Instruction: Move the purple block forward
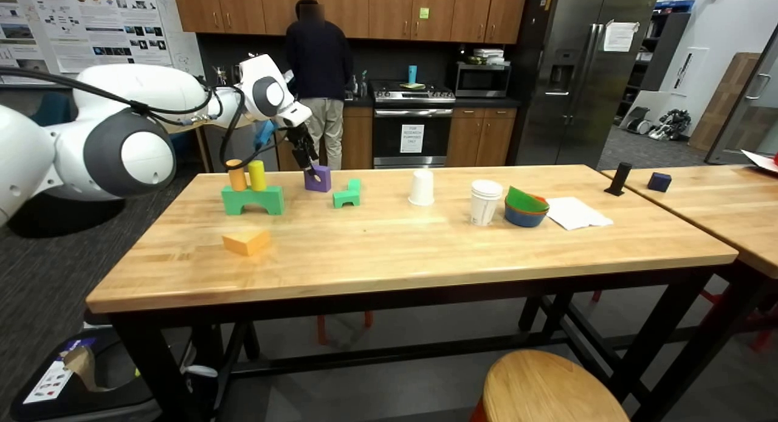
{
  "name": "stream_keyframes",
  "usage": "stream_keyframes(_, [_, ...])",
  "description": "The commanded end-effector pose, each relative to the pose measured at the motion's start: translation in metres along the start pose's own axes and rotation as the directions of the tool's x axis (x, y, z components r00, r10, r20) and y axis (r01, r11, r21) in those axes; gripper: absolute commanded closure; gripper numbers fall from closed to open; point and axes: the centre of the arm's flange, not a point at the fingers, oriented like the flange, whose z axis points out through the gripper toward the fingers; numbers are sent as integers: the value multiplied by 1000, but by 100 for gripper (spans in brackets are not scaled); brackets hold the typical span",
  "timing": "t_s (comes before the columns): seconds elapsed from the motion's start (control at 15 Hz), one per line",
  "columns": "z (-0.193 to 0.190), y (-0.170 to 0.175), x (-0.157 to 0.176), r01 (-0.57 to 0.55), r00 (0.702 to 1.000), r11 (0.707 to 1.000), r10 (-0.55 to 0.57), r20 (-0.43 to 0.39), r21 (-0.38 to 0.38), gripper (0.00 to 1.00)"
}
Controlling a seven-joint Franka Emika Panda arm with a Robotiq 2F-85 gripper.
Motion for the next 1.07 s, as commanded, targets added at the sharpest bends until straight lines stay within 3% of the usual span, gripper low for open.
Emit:
stream_keyframes(0.0, [2,-30,10,-22,1000,1000,21,14,13,26])
stream_keyframes(0.53, [-2,-31,14,-20,1000,999,20,8,25,85])
stream_keyframes(0.67, [-4,-32,16,-21,1000,999,20,6,30,88])
stream_keyframes(0.8, [-8,-32,18,-18,1000,999,18,3,35,99])
stream_keyframes(1.0, [-11,-33,19,-17,1000,999,17,2,41,100])
